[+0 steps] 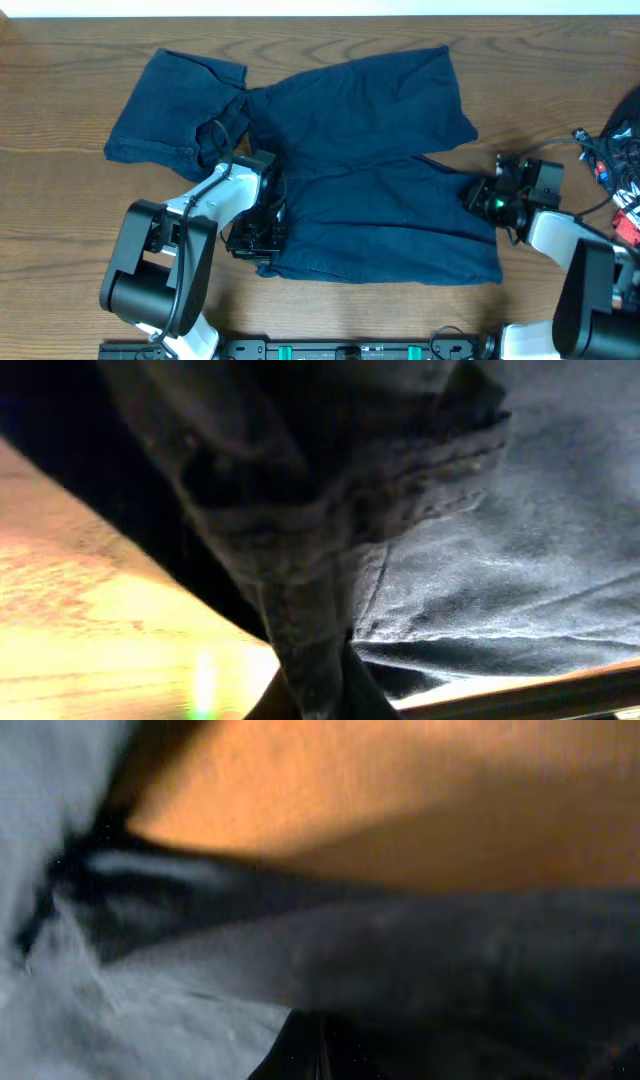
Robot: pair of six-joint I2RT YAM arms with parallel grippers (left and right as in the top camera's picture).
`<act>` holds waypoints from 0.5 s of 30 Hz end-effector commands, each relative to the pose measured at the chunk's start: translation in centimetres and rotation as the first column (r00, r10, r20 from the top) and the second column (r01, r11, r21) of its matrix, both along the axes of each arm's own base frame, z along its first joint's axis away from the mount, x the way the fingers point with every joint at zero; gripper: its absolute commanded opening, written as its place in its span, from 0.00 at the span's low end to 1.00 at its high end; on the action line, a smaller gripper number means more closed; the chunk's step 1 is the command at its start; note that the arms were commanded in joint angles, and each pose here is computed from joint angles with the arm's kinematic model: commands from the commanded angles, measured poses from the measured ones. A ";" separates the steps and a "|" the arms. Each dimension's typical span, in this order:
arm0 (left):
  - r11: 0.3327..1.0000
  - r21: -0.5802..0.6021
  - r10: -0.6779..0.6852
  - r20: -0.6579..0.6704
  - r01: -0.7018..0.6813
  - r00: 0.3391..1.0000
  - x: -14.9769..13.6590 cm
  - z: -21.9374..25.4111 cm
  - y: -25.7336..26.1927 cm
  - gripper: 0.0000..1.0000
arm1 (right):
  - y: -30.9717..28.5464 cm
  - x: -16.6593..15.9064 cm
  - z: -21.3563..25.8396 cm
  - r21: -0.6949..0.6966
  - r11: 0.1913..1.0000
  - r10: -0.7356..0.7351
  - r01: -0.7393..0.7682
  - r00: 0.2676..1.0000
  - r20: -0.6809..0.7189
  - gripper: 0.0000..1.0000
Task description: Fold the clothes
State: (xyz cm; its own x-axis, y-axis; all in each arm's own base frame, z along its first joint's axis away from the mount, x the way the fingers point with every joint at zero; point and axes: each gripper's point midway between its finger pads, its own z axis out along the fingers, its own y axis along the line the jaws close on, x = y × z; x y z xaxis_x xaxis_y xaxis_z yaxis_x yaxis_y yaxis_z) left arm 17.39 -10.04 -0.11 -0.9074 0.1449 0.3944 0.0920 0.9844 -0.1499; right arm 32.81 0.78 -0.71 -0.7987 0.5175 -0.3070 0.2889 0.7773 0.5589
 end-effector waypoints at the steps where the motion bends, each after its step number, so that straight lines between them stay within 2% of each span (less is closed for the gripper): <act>1: 1.000 0.002 -0.001 0.005 0.001 1.000 0.4 0.4 0.1 0.06 | -2.8 -0.8 -3.2 -0.082 0.976 -0.210 0.202 0.972 -0.103 0.01; 6: 1.000 0.005 -0.002 0.001 0.002 1.000 0.2 0.4 0.1 0.06 | -3.4 2.2 -1.1 -0.061 0.972 -0.225 0.226 0.974 0.023 0.01; 8: 1.000 0.006 -0.002 0.001 0.002 1.000 0.3 0.4 0.1 0.06 | -3.2 2.9 -0.4 -0.059 0.982 -0.175 0.179 0.983 0.057 0.01; 12: 1.000 0.011 -0.001 -0.016 0.002 1.000 -0.1 0.6 0.3 0.17 | -1.7 3.7 2.6 0.027 0.999 -0.043 0.040 0.989 0.144 0.04; 13: 1.000 0.014 -0.001 -0.027 0.002 1.000 -0.3 0.8 0.3 0.23 | -1.5 3.7 3.6 0.044 0.999 -0.023 0.016 0.986 0.165 0.04; 15: 1.000 0.021 -0.001 -0.048 0.002 0.999 -0.6 1.3 0.4 0.25 | -1.2 3.3 5.8 0.075 0.997 0.004 -0.020 0.980 0.199 0.07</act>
